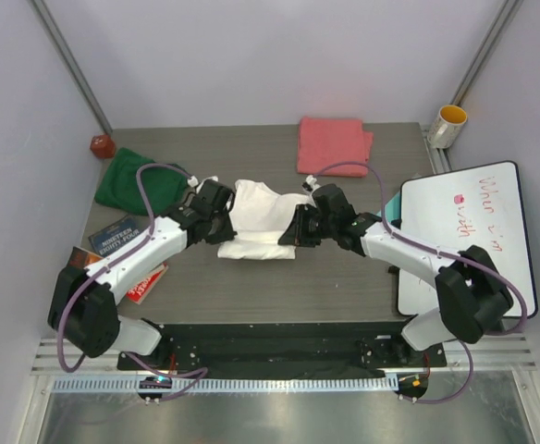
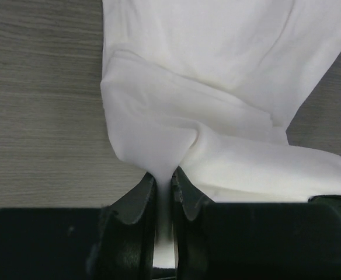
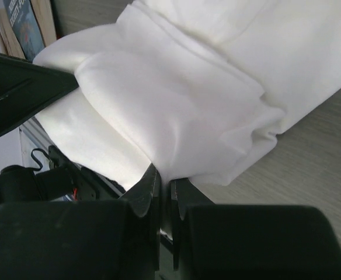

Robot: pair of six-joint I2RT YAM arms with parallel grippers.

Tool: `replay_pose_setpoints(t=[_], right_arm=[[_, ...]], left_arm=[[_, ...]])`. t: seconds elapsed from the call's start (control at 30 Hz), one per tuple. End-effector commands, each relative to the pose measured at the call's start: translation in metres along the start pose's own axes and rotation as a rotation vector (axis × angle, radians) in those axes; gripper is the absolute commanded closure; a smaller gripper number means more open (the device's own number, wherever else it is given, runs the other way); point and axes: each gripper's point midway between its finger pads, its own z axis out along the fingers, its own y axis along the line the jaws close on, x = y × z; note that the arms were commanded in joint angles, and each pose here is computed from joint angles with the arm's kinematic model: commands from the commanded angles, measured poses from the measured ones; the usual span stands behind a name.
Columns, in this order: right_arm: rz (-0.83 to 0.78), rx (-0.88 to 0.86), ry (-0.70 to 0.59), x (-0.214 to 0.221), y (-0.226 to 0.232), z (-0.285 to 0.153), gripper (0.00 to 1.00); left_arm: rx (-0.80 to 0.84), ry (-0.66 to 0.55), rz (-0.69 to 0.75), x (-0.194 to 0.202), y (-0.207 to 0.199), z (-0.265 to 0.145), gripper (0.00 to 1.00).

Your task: Fold and stack the t-shirts

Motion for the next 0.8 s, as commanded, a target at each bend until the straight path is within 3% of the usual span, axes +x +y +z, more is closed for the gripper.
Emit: replay_pose_setpoints(t=[0.0,0.33,0.77], right_arm=[[-0.042,-0.011,-0.027,-0.034,0.003,0.003,0.94],[-0.026,-0.037,-0.023,-0.065,0.009,0.029,0.93],[0.008,-0.049,-0.081,-0.087,0.011,0.022,0.93]], left_arm=[[-0.03,-0.043,0.046,-0.035,-0.005,0.014,0.86],[-0.008,-0.029,0.057,-0.093,-0.029,0.05,0.88],[0.129,0.001,0.118,-0.122,-0.071,0.073,0.85]])
